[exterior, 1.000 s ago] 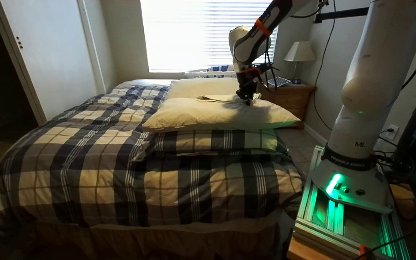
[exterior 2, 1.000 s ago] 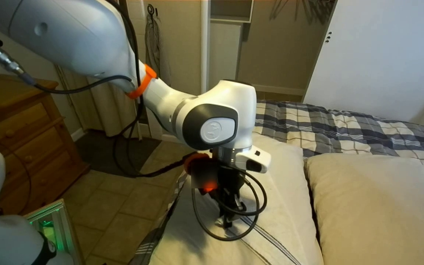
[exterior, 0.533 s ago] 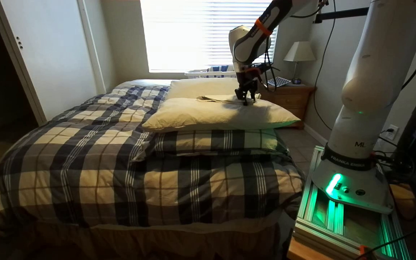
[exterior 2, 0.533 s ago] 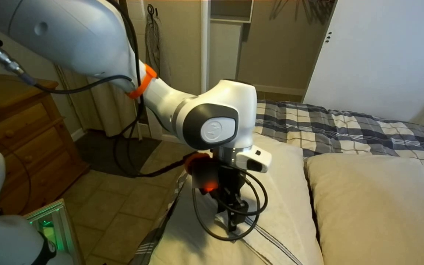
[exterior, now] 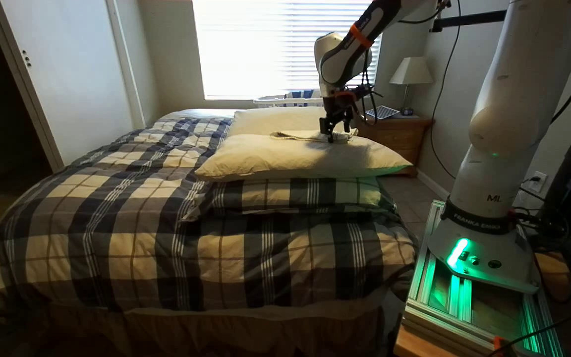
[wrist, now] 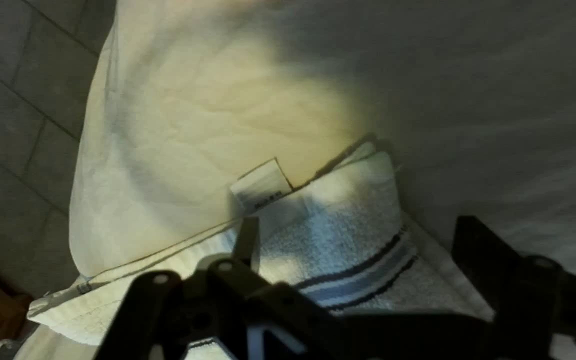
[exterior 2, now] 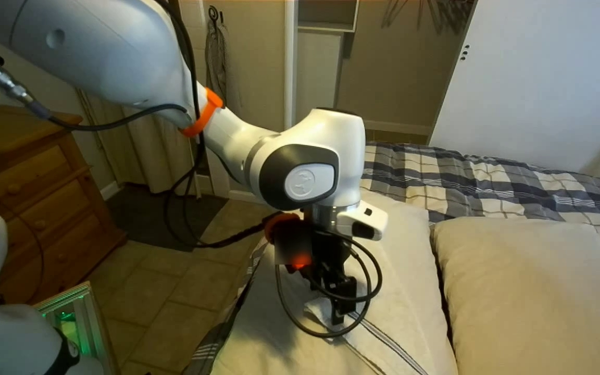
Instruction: Unfold the towel on the pillow
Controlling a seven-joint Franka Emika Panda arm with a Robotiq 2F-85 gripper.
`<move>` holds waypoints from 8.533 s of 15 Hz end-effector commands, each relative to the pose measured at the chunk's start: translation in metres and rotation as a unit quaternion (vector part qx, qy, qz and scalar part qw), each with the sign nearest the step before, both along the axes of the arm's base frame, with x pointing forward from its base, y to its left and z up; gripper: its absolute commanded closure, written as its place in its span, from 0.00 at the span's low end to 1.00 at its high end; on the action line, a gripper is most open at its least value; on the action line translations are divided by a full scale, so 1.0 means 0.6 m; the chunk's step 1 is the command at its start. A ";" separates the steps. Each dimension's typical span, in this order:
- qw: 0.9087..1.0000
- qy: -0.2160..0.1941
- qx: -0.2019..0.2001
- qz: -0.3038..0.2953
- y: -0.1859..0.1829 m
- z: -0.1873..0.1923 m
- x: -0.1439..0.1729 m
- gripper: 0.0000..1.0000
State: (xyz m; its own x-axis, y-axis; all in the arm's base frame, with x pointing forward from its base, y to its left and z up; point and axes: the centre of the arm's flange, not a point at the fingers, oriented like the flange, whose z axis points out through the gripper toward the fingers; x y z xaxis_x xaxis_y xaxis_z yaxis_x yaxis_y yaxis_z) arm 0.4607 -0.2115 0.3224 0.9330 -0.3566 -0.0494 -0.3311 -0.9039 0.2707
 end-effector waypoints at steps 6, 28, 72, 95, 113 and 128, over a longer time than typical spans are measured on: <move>1.000 -0.018 0.014 -0.007 -0.004 0.020 0.001 0.69; 0.998 -0.068 -0.008 -0.012 -0.028 0.083 0.020 0.99; 0.991 -0.069 -0.073 -0.087 -0.084 0.141 0.080 0.00; 0.997 0.026 0.078 -0.015 -0.023 0.025 -0.012 0.06; 0.991 0.095 0.094 0.008 -0.001 0.023 -0.030 0.97; 0.971 0.185 0.128 0.076 0.071 0.025 -0.060 0.97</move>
